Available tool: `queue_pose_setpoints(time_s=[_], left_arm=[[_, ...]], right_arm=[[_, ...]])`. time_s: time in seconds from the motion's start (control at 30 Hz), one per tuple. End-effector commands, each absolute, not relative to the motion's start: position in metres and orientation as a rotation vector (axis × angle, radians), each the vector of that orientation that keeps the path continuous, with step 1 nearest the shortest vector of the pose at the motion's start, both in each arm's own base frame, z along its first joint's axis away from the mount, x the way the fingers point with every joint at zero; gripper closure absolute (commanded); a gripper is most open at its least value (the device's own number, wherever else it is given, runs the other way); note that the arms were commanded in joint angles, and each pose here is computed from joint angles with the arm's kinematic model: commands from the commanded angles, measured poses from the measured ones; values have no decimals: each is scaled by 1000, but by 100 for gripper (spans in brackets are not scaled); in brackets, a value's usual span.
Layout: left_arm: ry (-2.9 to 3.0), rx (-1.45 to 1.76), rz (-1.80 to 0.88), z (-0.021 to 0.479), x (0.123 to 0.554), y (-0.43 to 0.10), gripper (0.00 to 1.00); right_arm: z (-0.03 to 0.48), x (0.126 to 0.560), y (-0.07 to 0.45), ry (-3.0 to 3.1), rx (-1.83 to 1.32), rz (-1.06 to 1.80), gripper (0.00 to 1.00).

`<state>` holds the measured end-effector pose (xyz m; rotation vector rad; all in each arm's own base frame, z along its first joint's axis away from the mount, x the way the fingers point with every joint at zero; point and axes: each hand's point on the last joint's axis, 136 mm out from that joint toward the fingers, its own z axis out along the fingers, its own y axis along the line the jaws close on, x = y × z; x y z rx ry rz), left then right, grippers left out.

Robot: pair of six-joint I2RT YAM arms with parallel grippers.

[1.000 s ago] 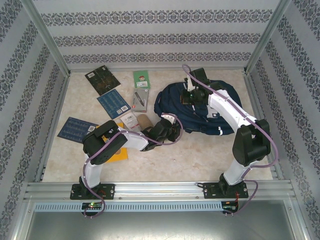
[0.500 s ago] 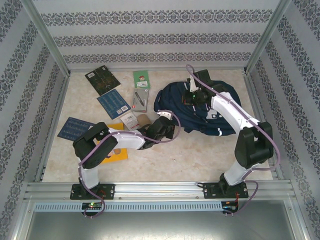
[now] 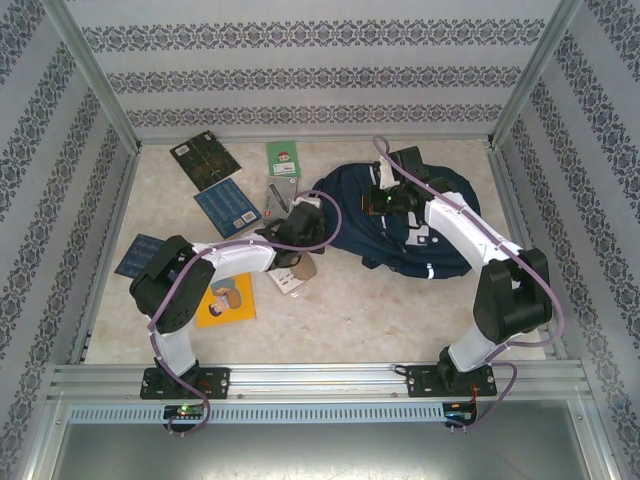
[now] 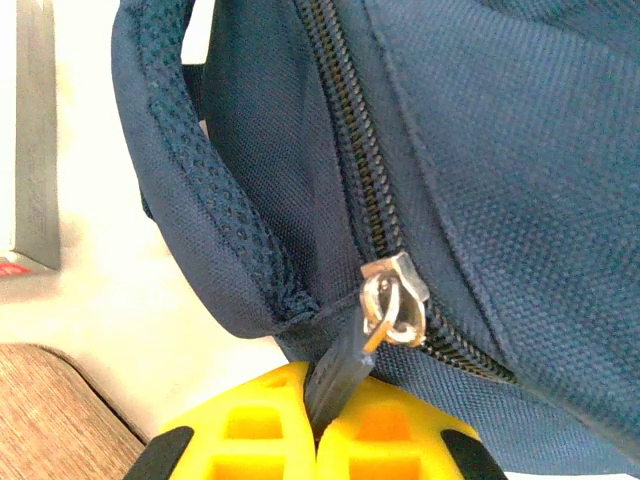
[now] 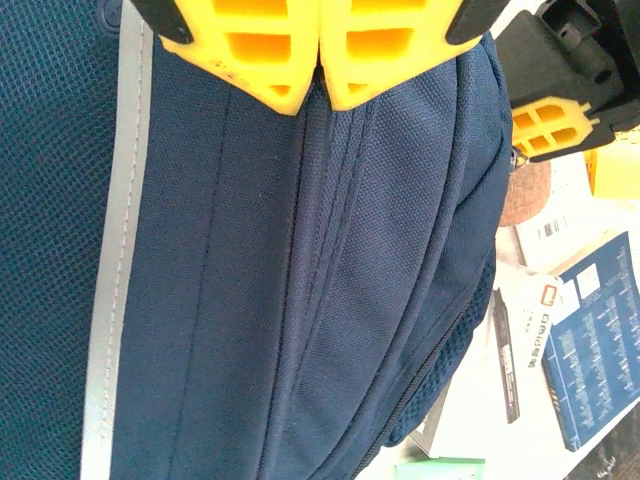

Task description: Pack the student bag

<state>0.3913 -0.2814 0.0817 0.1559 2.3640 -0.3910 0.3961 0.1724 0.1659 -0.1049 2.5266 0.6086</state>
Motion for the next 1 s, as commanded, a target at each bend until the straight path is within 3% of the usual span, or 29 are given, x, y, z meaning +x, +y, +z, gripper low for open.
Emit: queue_pose_setpoints(time_s=[0.0,0.07,0.1,0.4,0.57,0.73,0.97], left_arm=[[2393,184,-347,81,399,-268,100],[2387,223,-401,85,397,-278,100],[2386,244,-421,87,395,-282,100],[2399,333,-454,95,386,-290,100],[2414,377,-458,97,379,-291,100],[2427,481,-443,100,362,-296,100],[2460,639,-523,98,324,-328,100]], right_arm=[[170,387,156,2545,-111,567,77],[170,383,153,2549,-88,555,53],[171,379,153,2549,-81,559,52],[126,285,181,2639,-126,628,69],[92,257,177,2682,-51,646,96],[62,268,134,2743,147,498,100],[66,313,67,2646,347,242,97]])
